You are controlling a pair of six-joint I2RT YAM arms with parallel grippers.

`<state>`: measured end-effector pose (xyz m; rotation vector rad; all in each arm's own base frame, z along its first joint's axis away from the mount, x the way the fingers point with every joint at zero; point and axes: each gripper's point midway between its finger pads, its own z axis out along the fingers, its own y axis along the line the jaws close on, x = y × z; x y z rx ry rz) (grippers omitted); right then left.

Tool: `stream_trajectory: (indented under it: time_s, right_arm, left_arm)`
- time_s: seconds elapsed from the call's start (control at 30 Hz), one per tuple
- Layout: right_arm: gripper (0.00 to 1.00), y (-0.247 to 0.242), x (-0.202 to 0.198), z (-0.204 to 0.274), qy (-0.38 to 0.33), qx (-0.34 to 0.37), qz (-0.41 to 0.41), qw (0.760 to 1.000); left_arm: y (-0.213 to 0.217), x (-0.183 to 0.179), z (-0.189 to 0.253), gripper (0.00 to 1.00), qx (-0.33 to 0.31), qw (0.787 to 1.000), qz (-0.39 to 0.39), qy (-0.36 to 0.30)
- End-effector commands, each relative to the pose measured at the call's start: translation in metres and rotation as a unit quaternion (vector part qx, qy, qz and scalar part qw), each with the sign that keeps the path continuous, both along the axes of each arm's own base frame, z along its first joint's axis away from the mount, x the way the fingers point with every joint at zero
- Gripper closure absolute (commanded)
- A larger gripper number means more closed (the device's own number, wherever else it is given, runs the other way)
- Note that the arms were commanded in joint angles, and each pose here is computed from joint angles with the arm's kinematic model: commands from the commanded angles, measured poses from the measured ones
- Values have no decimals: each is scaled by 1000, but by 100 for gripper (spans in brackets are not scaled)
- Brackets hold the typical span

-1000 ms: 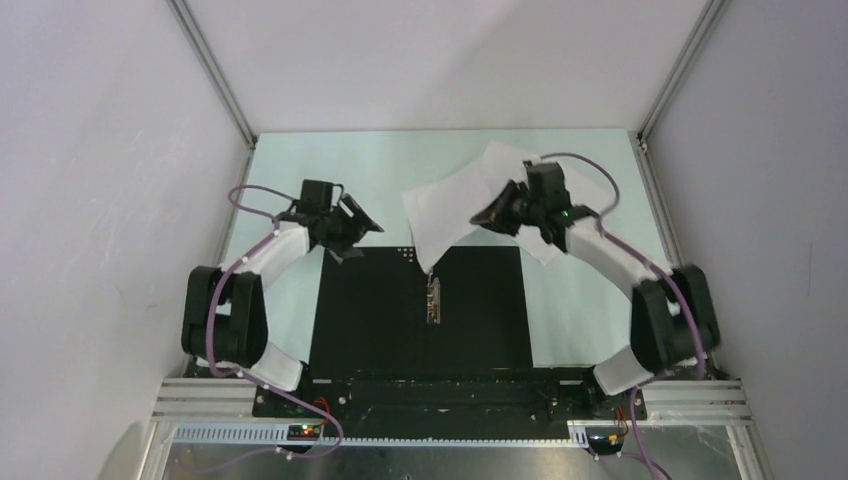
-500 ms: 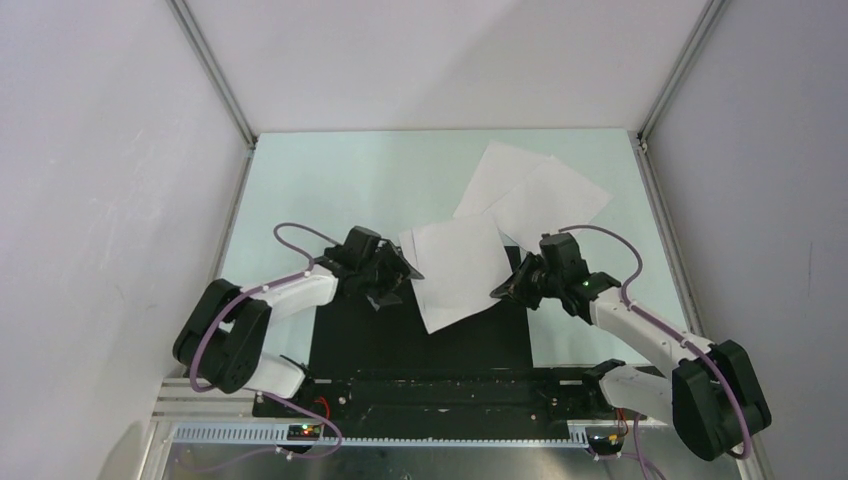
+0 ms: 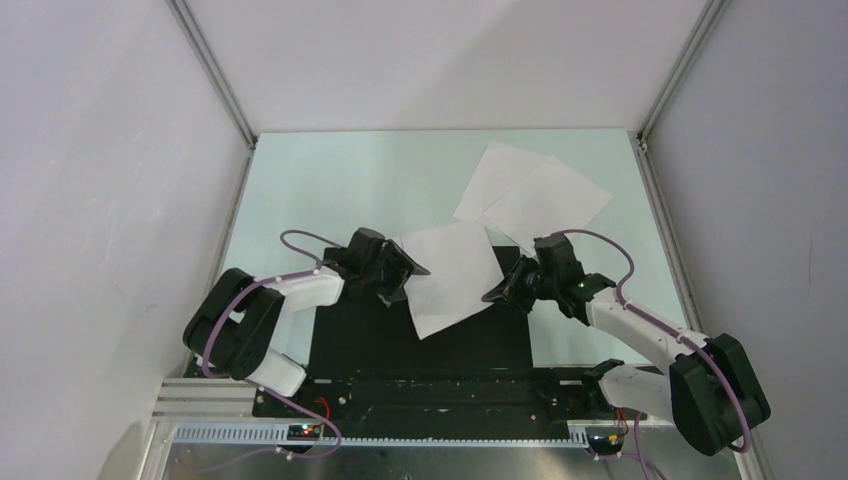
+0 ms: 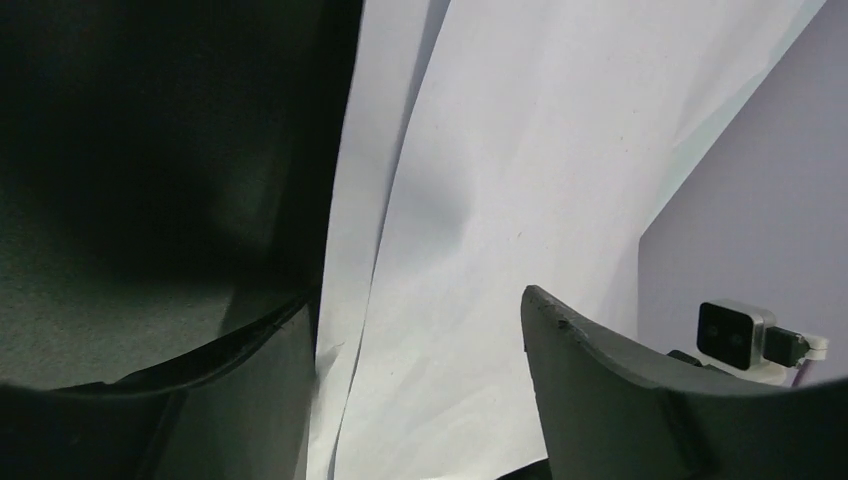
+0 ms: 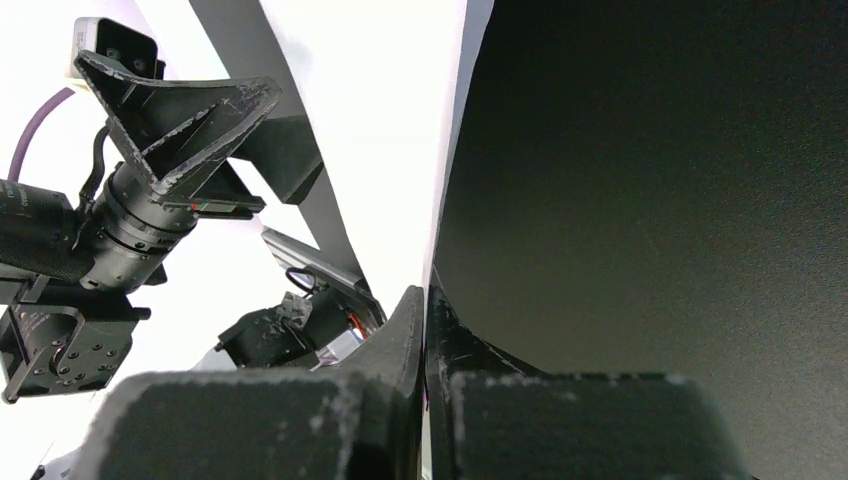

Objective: Put the files into the folder

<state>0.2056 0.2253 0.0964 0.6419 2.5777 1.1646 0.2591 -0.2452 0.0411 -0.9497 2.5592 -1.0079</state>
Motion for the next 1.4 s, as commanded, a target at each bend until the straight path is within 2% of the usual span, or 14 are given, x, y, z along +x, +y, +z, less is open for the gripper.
stream_trajectory:
  time_s: [0.0, 0.1, 0.17, 0.2, 0.23, 0.27, 0.33, 0.47, 0.63, 0.77, 0.83, 1.13, 1.23, 1.37]
  right_arm:
    - [100, 2, -3, -1, -1, 2, 17, 1000]
    - [95, 1, -4, -3, -3, 2, 23, 1000]
    - [77, 0, -4, -3, -7, 0, 26, 1000]
    - [62, -1, -3, -3, -10, -1, 26, 1000]
    - [55, -2, -3, -3, -13, -3, 28, 1000]
    - [42, -3, -2, -3, -15, -3, 26, 1000]
    - [30, -8, 1, -4, -20, -8, 25, 999]
    - [16, -24, 10, -8, -37, -26, 21, 999]
    - [13, -34, 23, -8, -58, -18, 20, 998]
    - [13, -41, 28, -21, -56, -30, 27, 998]
    - [13, -47, 29, -27, -61, -37, 30, 997]
    - [13, -33, 17, -34, -79, 35, 66, 994]
    - [14, -33, 15, -38, -74, 34, 63, 995]
    - [14, -50, 9, -52, -57, -25, 42, 997]
  left_arm:
    - [-12, 7, 13, 29, -30, 999, -3, -15]
    - [-13, 7, 15, 42, -33, 999, -5, -17]
    - [-14, 6, 16, 58, -37, 999, -7, -15]
    - [-15, 6, 18, 68, -40, 999, -8, -15]
    - [-17, 5, 18, 73, -42, 999, -11, -12]
    - [-18, 6, 20, 83, -47, 999, -11, -11]
    - [-22, 7, 25, 97, -57, 998, -15, -9]
    - [-30, 11, 40, 100, -85, 996, -12, -3]
    - [-41, 14, 62, 100, -127, 992, -20, 11]
    - [-44, 8, 64, 100, -131, 990, -50, 10]
    - [-41, -3, 59, 100, -131, 988, -76, 18]
    - [-24, -47, 40, 100, -138, 980, -138, 39]
    - [-18, -54, 30, 100, -124, 981, -144, 40]
    - [4, -72, -1, 100, -51, 984, -157, 69]
